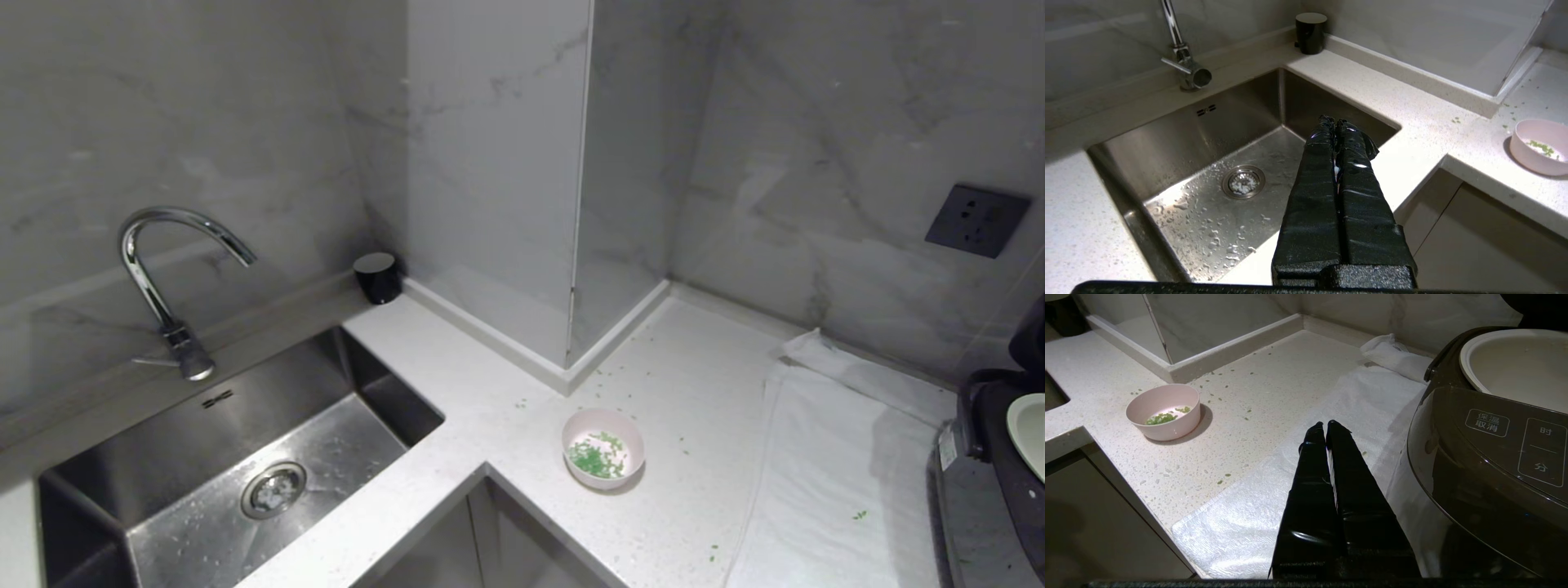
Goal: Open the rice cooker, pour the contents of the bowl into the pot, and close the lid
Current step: Turn on the tap
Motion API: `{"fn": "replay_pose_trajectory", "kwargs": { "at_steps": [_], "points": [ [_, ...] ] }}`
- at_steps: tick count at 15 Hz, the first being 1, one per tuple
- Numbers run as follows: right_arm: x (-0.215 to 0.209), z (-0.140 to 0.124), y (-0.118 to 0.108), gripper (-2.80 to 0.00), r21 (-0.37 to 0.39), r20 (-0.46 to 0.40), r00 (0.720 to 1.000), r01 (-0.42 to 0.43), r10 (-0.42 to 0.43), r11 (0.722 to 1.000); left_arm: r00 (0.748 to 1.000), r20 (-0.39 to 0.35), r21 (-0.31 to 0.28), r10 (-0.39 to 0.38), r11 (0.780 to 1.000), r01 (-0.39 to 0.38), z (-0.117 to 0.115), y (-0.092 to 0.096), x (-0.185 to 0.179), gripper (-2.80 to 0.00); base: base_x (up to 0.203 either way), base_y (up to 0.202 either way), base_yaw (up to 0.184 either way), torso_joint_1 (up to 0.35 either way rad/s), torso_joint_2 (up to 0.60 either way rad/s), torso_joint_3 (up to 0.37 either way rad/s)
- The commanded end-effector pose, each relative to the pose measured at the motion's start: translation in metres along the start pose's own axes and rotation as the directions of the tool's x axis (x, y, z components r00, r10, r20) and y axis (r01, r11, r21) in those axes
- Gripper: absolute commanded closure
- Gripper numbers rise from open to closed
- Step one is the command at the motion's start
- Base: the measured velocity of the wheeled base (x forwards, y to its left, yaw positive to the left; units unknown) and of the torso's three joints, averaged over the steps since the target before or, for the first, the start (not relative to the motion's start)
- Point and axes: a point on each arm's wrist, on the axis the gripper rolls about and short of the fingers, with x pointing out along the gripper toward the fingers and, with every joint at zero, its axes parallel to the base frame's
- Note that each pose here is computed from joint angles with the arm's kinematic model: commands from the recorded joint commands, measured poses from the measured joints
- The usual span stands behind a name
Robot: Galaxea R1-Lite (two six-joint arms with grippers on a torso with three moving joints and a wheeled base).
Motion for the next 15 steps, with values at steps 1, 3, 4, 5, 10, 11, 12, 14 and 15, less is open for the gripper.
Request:
{"fn": "replay_pose_trajectory", "kwargs": {
  "at_steps": [1, 3, 4, 5, 10, 11, 12, 14, 15],
  "points": [
    [0.000, 0.000, 0.000, 0.00, 0.000, 0.000, 1.000, 0.000, 0.000, 1.000, 0.991, -0.131, -0.024, 0.012, 1.000, -0.015, 0.032, 0.000, 0.025, 0.00, 0.000, 0.000, 0.000, 0.000, 0.00, 0.000],
    [0.000, 0.000, 0.000, 0.00, 0.000, 0.000, 1.000, 0.000, 0.000, 1.000, 0.970, -0.236, -0.079, 0.057, 0.994, -0.077, 0.058, 0.001, 0.059, 0.00, 0.000, 0.000, 0.000, 0.000, 0.00, 0.000],
    [0.000, 0.000, 0.000, 0.00, 0.000, 0.000, 1.000, 0.000, 0.000, 1.000, 0.953, -0.291, -0.107, 0.085, 0.987, -0.120, 0.067, 0.003, 0.078, 0.00, 0.000, 0.000, 0.000, 0.000, 0.00, 0.000],
    [0.000, 0.000, 0.000, 0.00, 0.000, 0.000, 1.000, 0.000, 0.000, 1.000, 0.929, -0.352, -0.142, 0.111, 0.975, -0.170, 0.072, 0.007, 0.099, 0.00, 0.000, 0.000, 0.000, 0.000, 0.00, 0.000],
    [0.000, 0.000, 0.000, 0.00, 0.000, 0.000, 1.000, 0.000, 0.000, 1.000, 0.787, -0.583, -0.271, 0.202, 0.864, -0.423, 0.064, 0.029, 0.199, 0.00, 0.000, 0.000, 0.000, 0.000, 0.00, 0.000],
    [0.000, 0.000, 0.000, 0.00, 0.000, 0.000, 1.000, 0.000, 0.000, 1.000, 0.761, -0.607, -0.269, 0.231, 0.840, -0.470, 0.060, 0.033, 0.215, 0.00, 0.000, 0.000, 0.000, 0.000, 0.00, 0.000],
    [0.000, 0.000, 0.000, 0.00, 0.000, 0.000, 1.000, 0.000, 0.000, 1.000, 0.728, -0.630, -0.249, 0.271, 0.817, -0.520, 0.054, 0.036, 0.228, 0.00, 0.000, 0.000, 0.000, 0.000, 0.00, 0.000],
    [0.000, 0.000, 0.000, 0.00, -0.001, 0.000, 1.000, 0.000, 0.000, 1.000, 0.681, -0.652, -0.217, 0.334, 0.778, -0.589, 0.045, 0.038, 0.252, 0.00, 0.000, 0.000, 0.000, 0.000, 0.00, 0.000],
    [0.000, 0.000, 0.000, 0.00, 0.000, 0.000, 1.000, 0.000, 0.000, 1.000, 0.672, -0.656, -0.214, 0.345, 0.769, -0.603, 0.041, 0.039, 0.262, 0.00, 0.000, 0.000, 0.000, 0.000, 0.00, 0.000]
  ]
}}
